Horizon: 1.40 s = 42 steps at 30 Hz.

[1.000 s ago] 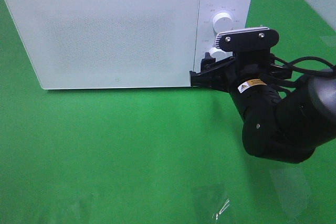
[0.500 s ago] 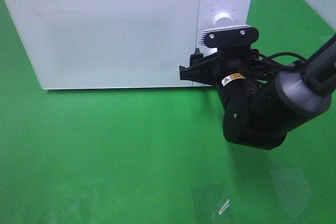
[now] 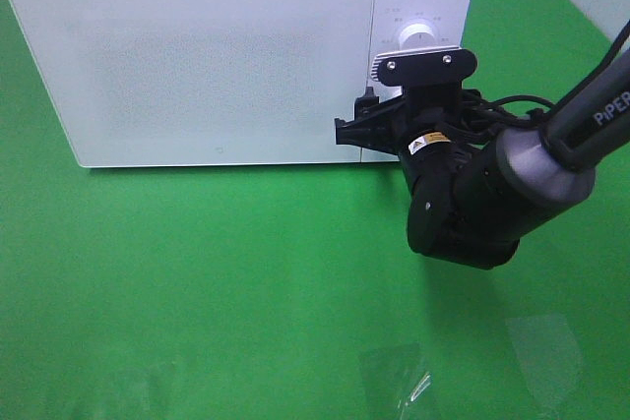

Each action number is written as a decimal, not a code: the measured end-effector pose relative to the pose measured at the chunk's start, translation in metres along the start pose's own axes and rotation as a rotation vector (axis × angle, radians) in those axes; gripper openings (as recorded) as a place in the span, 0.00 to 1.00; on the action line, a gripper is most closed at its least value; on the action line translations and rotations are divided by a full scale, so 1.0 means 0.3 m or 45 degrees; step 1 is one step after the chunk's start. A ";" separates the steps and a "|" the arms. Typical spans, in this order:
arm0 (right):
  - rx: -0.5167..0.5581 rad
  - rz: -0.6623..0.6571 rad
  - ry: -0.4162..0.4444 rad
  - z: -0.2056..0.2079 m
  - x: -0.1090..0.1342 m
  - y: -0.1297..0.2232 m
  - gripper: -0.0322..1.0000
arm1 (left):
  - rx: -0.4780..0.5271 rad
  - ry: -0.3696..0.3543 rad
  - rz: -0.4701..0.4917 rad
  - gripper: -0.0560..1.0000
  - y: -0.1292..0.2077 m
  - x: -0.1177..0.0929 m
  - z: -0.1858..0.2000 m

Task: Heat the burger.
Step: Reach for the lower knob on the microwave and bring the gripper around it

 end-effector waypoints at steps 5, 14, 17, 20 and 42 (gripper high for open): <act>0.005 0.006 0.003 0.000 0.000 0.005 0.77 | 0.000 0.000 0.000 0.93 0.000 0.000 0.000; 0.006 0.006 0.003 0.000 0.000 0.006 0.76 | 0.000 0.000 0.000 0.93 0.000 0.000 0.000; 0.007 0.007 0.003 0.000 -0.001 0.006 0.74 | 0.000 0.000 0.000 0.93 0.000 0.000 0.000; 0.012 0.007 0.002 0.000 -0.001 0.008 0.66 | -0.001 0.000 0.000 0.93 0.000 0.000 0.000; 0.016 -0.020 0.004 0.000 -0.004 0.010 0.44 | -0.001 0.000 0.000 0.93 0.000 0.000 0.000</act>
Point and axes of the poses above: a point on each arm's last joint axis where the gripper is mounted, z pointing back along that axis away from the gripper, x along the wrist's bending axis when the last joint is at zero, y = z × x, the point moved 4 cm from there along -z, pointing out along that axis toward the gripper, and after that the axes turned 15 degrees about -z, right-handed, at the moved point
